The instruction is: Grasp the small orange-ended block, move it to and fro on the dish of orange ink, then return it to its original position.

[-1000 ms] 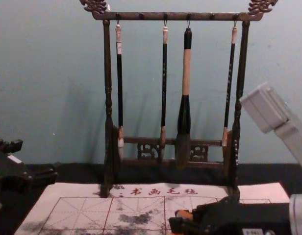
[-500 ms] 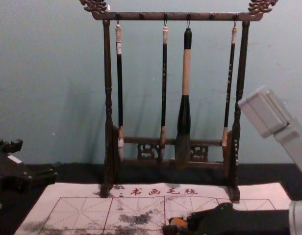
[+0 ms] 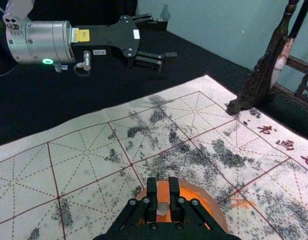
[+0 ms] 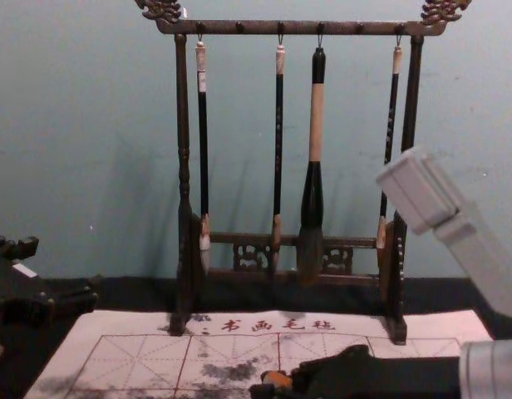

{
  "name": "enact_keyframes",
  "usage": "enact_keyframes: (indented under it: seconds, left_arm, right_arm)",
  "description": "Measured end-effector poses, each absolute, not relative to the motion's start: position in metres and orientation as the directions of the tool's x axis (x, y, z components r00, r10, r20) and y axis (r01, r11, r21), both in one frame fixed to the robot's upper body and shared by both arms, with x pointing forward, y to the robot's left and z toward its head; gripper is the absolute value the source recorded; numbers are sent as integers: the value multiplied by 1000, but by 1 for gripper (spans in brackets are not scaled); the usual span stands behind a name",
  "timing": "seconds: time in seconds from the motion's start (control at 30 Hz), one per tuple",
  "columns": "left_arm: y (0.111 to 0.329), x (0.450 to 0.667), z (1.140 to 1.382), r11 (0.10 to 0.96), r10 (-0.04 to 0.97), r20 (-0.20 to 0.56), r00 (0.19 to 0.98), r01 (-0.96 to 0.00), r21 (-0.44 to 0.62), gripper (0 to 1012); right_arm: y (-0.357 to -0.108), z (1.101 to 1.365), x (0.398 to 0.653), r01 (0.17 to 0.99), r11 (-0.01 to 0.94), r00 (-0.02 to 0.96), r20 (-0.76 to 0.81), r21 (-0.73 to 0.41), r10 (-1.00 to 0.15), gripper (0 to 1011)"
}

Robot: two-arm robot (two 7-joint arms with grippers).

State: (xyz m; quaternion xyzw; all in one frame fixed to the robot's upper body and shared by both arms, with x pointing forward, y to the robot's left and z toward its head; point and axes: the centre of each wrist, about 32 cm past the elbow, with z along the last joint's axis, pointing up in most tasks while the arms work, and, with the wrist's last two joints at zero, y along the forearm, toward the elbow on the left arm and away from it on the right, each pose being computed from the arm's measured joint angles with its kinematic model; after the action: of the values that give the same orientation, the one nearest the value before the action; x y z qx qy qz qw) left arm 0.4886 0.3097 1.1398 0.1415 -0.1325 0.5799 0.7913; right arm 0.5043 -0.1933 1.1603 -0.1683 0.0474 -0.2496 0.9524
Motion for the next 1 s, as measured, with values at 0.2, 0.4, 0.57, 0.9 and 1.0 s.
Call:
enact_keyframes:
  seconds: [0.2,0.4,0.57,0.9,1.0]
  left_arm:
    - [310,489,1140,287,880,374,292,-955,70,1001]
    - [310,489,1140,287,880,374,292,-955,70,1001]
    - [310,489,1140,287,880,374,292,-955,70,1001]
    - [310,489,1140,287,880,374,292,-955,70,1001]
    - [310,489,1140,287,880,374,292,-955,70,1001]
  right_arm:
    - [-187,1159,507,462,817,869,-8,-344,-495,133]
    - [-182,1158,510,469,814,865,-9,-343,-502,133]
    - [-178,1157,515,482,807,857,-8,-342,-516,133]
    - [-177,1157,520,511,790,838,-8,-339,-545,133]
    - [-178,1157,521,517,786,834,-6,-338,-551,133]
